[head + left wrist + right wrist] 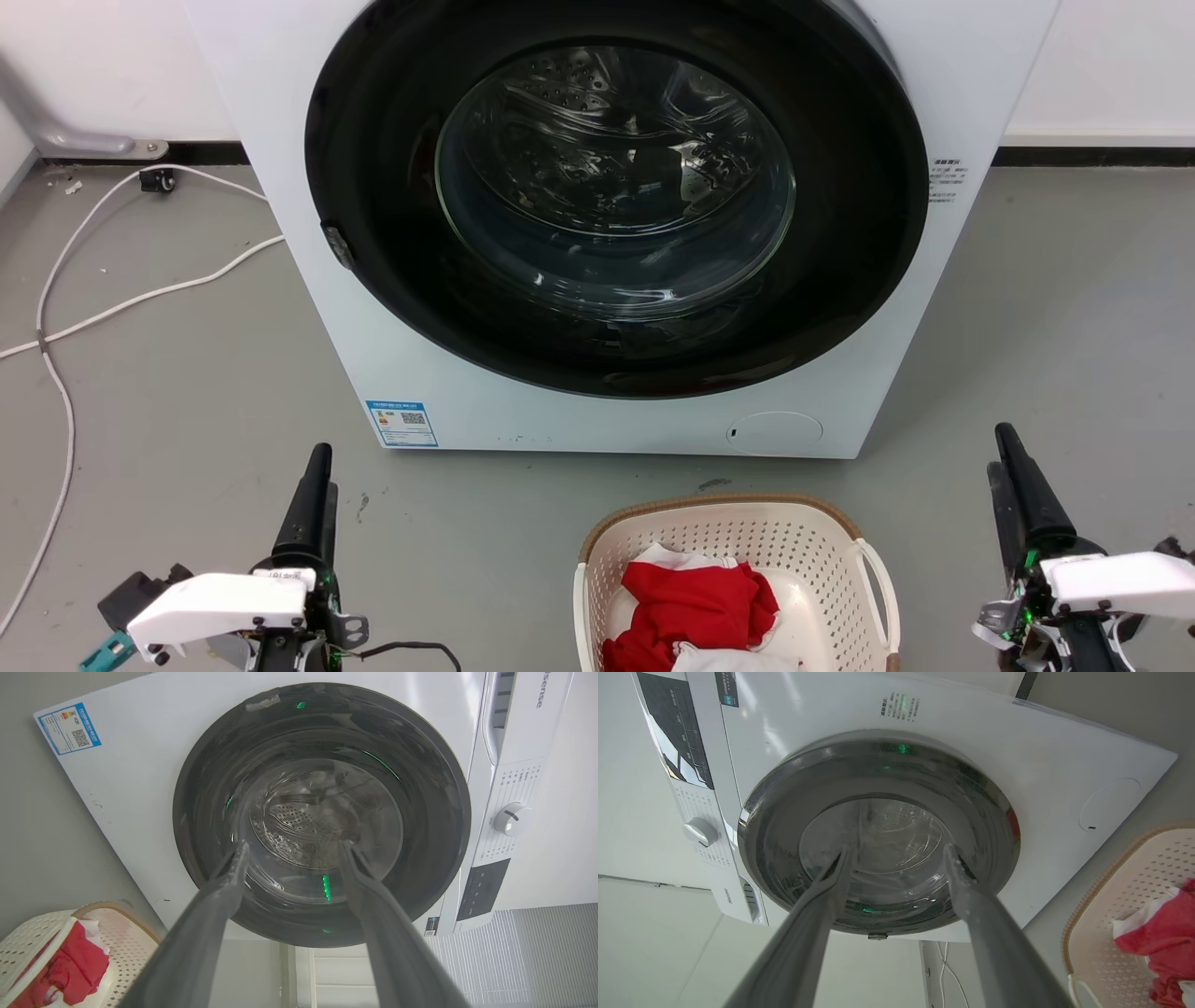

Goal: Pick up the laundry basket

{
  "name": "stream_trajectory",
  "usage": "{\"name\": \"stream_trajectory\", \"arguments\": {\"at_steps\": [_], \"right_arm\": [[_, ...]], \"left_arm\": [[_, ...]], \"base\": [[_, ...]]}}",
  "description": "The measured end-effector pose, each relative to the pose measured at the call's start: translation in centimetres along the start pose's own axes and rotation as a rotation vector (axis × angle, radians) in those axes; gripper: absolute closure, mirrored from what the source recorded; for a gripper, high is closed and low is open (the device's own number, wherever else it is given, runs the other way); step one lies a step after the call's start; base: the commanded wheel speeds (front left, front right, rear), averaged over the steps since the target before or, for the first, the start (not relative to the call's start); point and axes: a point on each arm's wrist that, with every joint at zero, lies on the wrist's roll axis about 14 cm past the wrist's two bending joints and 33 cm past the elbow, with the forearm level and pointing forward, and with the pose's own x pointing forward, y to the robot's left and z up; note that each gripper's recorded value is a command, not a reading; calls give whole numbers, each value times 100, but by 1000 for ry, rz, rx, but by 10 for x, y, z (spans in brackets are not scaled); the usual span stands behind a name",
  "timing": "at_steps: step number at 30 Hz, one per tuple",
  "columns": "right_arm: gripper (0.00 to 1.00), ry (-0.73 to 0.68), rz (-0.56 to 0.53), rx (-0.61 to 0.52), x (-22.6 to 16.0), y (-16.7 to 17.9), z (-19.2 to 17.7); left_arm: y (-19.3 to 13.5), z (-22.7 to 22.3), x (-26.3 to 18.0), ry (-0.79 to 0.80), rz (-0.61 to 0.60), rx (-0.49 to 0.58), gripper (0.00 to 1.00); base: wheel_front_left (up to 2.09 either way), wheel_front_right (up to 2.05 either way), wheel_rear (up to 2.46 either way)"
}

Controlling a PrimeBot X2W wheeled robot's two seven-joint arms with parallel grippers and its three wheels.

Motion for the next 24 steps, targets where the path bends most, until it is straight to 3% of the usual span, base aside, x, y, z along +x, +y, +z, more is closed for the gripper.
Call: {"name": "stream_trajectory", "arguments": {"at_steps": [24], "right_arm": [[0,9,98,-553,-7,27,-16]], "left_arm": [[-21,-16,-2,-7,-20,491,0]], "base": [[0,0,0]]}}
